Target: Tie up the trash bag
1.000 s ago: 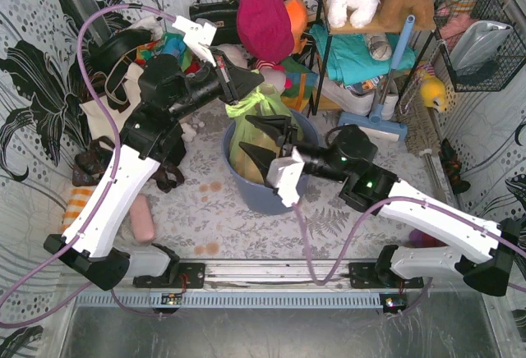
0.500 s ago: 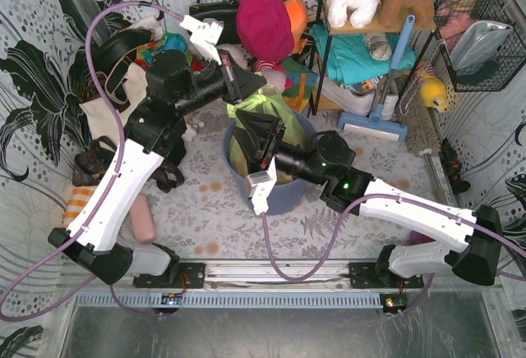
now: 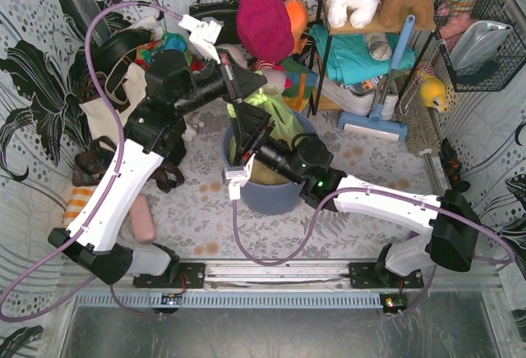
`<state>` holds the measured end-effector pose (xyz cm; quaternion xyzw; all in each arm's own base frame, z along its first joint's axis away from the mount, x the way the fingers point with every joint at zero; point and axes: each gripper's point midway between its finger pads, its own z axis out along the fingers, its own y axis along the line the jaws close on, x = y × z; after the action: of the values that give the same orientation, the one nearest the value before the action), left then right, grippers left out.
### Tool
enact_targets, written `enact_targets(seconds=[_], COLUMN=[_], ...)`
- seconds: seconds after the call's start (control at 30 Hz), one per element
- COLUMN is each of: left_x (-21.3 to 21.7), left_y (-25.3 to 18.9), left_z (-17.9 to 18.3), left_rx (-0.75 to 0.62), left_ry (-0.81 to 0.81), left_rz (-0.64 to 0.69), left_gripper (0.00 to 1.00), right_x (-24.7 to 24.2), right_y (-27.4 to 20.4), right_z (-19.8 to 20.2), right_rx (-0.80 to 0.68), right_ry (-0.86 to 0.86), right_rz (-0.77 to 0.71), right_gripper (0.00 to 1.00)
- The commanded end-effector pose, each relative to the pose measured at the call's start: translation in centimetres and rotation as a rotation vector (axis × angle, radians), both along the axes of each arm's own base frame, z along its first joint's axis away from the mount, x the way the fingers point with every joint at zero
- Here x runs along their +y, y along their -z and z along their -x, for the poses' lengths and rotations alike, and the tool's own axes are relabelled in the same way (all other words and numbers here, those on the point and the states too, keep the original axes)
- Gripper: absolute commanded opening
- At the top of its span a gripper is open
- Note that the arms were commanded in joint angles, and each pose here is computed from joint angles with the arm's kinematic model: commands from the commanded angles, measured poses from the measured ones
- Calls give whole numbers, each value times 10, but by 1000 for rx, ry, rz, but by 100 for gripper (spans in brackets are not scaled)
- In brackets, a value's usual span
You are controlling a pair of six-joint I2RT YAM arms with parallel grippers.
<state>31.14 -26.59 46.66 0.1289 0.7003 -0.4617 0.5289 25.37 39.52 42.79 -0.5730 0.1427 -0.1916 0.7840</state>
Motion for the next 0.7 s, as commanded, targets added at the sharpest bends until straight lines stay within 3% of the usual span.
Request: enact_targets(seconds=[0.0,0.1,0.2,0.37,0.67], left_x=[-2,-2,-2,-4,5], left_y=[-20,-24,-26,-23,-28], left_z=[7,6,6,0,-13], left_rx=[-51,-50,-56,-57,-146], left_ry=[23,26,26,19,-60], left_rz=[50,45,38,42,42], left_gripper=[0,0,0,0,0], right_x=[-22,-24,-26,-37,-40], right_y=[-39,-41,-39,-38,-9], right_z=[0,0,2,14,55], right_rx=[-161,-165,-149,-71,321], right_ry=[110,110,101,19,-291], right_rz=[-160,-178,-170,-224,-238], right_gripper=[46,38,17,0,0])
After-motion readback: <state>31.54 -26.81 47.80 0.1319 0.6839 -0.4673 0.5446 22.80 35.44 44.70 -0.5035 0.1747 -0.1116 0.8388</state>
